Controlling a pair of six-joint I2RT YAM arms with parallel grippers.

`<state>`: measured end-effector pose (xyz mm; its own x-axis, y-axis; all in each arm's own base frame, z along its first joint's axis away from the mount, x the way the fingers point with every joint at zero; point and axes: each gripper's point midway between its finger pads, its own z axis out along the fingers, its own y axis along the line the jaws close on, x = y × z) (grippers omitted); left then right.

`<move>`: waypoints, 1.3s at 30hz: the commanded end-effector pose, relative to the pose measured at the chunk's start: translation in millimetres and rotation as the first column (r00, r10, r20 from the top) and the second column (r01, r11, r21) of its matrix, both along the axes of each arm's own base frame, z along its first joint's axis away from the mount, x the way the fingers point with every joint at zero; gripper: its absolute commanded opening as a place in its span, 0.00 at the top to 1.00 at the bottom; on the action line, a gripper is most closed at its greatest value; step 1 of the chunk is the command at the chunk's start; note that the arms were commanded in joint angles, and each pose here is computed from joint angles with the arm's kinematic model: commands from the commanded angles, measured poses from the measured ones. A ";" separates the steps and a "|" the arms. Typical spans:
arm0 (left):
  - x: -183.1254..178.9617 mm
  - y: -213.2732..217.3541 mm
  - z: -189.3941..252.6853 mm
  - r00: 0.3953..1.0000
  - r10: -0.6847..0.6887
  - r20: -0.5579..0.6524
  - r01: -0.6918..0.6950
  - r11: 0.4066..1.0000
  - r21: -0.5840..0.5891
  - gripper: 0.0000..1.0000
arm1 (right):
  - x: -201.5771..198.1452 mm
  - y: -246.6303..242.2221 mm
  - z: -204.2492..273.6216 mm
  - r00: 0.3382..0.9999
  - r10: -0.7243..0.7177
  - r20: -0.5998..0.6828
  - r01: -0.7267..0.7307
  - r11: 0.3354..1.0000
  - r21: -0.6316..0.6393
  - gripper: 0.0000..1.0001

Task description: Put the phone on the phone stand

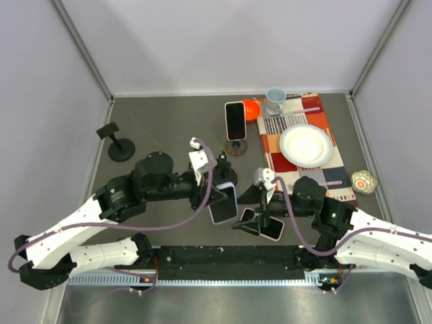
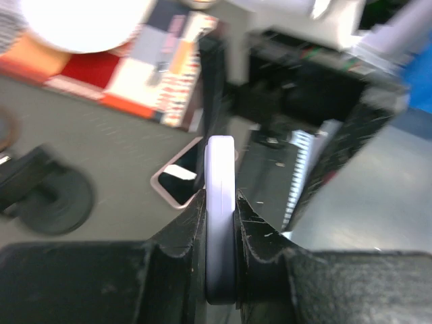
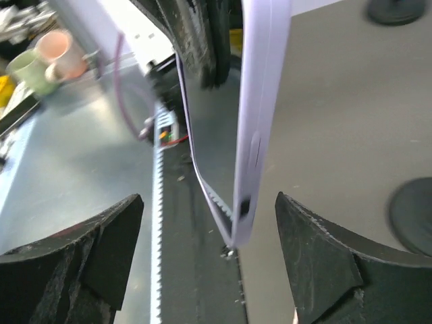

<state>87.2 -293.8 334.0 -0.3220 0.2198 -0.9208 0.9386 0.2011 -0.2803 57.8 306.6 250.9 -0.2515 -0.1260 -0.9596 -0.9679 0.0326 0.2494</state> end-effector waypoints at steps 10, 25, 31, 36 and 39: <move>70.3 159.4 81.9 0.651 0.752 0.101 -0.709 0.651 -0.272 1.00 | 143.9 -62.3 -6.8 0.554 -0.832 -0.040 0.831 0.555 -0.045 0.17; 73.3 170.3 54.7 0.611 0.787 0.086 -0.758 0.613 -0.223 1.00 | 189.3 15.3 -15.4 0.465 -0.885 -0.020 0.878 0.464 -0.118 0.60; 71.0 168.1 49.1 0.623 0.779 0.069 -0.751 0.620 -0.225 1.00 | 197.8 26.0 -19.5 0.459 -0.888 0.000 0.882 0.456 -0.118 0.61; 64.6 154.0 45.8 0.683 0.727 0.071 -0.699 0.678 -0.226 1.00 | 205.4 24.1 -30.0 0.425 -0.903 0.064 0.900 0.414 -0.136 0.64; 54.9 135.1 44.8 0.761 0.640 0.108 -0.608 0.761 -0.226 1.00 | 206.2 24.5 -34.7 0.435 -0.895 0.098 0.897 0.420 -0.139 0.81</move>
